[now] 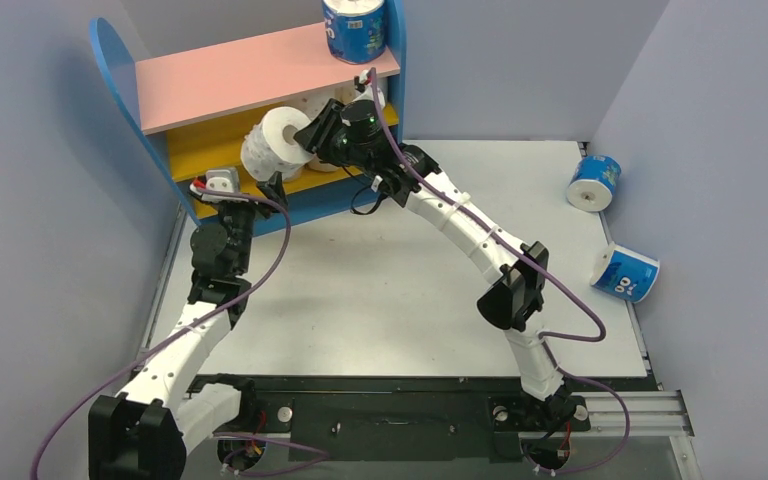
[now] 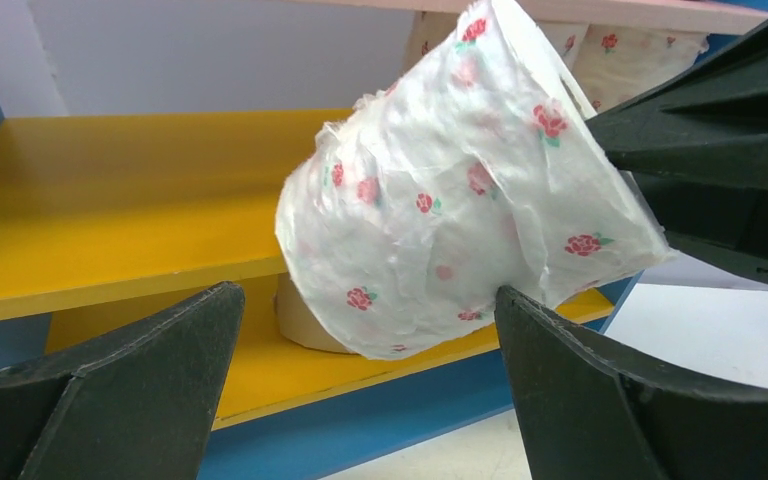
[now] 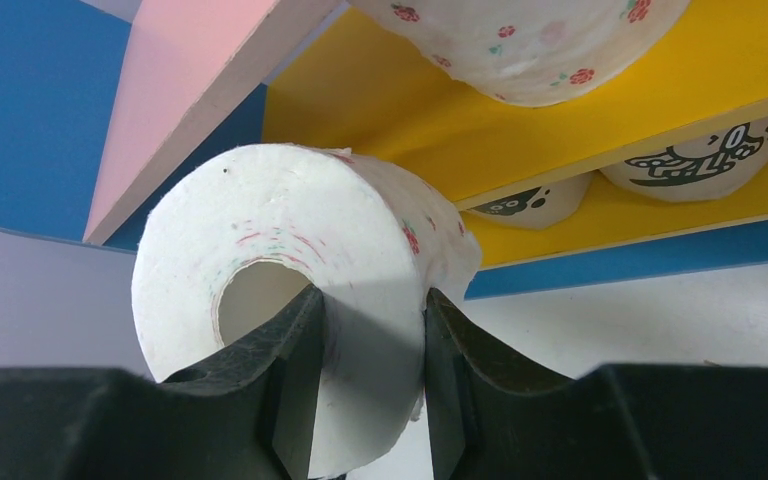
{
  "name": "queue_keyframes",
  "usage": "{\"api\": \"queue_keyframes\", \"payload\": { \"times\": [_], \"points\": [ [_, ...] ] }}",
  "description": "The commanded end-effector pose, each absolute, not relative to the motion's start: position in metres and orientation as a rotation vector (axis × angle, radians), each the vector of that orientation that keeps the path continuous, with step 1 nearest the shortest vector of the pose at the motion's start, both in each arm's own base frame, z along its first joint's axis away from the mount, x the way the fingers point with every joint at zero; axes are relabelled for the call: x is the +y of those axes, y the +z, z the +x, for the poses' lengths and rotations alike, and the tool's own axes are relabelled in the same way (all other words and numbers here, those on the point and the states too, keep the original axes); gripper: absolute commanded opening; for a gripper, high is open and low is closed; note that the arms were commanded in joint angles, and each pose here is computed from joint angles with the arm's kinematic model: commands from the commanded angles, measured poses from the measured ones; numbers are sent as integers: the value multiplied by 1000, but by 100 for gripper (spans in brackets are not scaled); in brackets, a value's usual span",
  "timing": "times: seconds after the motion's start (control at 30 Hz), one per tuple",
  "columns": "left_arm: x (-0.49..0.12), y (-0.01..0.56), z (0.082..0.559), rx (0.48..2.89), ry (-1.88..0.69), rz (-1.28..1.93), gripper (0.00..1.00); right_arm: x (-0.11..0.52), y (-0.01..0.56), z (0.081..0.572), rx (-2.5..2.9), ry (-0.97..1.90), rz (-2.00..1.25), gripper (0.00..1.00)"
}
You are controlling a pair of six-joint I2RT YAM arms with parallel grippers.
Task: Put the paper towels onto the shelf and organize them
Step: Pick up the paper towel from the center of the board.
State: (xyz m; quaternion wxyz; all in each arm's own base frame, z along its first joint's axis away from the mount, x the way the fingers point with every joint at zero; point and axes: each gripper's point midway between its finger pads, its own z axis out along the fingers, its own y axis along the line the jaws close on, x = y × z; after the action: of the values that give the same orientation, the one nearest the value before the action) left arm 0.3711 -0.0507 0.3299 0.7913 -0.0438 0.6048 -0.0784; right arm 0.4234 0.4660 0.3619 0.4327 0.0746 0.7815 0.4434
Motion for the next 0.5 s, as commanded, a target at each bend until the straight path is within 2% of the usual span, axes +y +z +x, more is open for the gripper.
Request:
{"api": "queue_keyframes", "payload": {
  "times": [0.0,0.47],
  "points": [
    [-54,358,378,1209,-168,-57,96,470,418,429,1769,1228,231,1],
    [-53,343,405,1221,-172,-113,96,479,405,439,1772,1232,258,4]
  ]
}}
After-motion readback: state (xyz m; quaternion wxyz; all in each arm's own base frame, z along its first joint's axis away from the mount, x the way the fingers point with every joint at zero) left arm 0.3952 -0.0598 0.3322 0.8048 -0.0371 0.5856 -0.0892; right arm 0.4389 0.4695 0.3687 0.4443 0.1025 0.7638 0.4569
